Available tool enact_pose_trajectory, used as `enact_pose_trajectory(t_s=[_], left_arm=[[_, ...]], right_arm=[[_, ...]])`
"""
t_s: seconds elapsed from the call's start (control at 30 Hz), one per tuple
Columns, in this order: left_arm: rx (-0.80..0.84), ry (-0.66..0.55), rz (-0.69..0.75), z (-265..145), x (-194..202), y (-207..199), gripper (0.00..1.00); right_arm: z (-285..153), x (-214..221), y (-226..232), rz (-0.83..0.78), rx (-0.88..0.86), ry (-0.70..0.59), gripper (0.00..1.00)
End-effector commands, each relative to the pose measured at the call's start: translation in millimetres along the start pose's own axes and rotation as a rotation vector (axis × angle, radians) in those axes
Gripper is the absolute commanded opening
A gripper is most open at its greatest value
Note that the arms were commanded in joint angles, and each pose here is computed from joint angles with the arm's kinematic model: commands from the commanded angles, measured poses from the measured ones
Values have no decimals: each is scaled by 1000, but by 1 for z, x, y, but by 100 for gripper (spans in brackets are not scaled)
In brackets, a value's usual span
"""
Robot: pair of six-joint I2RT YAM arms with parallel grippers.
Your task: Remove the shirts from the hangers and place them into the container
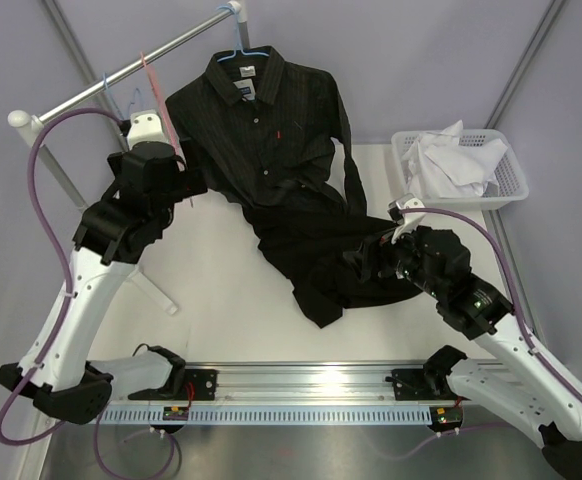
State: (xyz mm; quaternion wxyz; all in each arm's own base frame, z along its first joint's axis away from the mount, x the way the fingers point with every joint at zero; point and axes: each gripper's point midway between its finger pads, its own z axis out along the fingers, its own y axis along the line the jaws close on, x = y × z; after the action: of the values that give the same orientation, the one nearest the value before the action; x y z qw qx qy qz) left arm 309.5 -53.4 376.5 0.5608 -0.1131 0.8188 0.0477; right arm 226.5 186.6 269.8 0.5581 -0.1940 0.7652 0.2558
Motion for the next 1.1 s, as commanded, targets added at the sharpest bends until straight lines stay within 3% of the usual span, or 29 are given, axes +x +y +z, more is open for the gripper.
enact_pose_trajectory(t_s=[0.0,0.3,0.5,0.67,0.93,1.0,1.07], left_arm=[[137,-93,-60,-31,-36,-7,99],[458,-141,41,-78,-45,-34,99],[544,-147,123,-69,-18,-49,99],[597,-210,108,-69,-5,-53,99],[649,-224,102,-63,19,-61,99],[642,-226,99,-62,19,-59,99],[629,-224,100,-60,22,-57,99]], right_arm=[[9,0,-11,14,73,3,100],[64,67,-22,96,172,245,99],[109,95,-6,159,191,317,100],[143,131,-17,251,311,382,99],[161,194,-39,310,480,489,99],[160,208,-41,318,494,514,95],[160,211,-40,327,483,508,84]])
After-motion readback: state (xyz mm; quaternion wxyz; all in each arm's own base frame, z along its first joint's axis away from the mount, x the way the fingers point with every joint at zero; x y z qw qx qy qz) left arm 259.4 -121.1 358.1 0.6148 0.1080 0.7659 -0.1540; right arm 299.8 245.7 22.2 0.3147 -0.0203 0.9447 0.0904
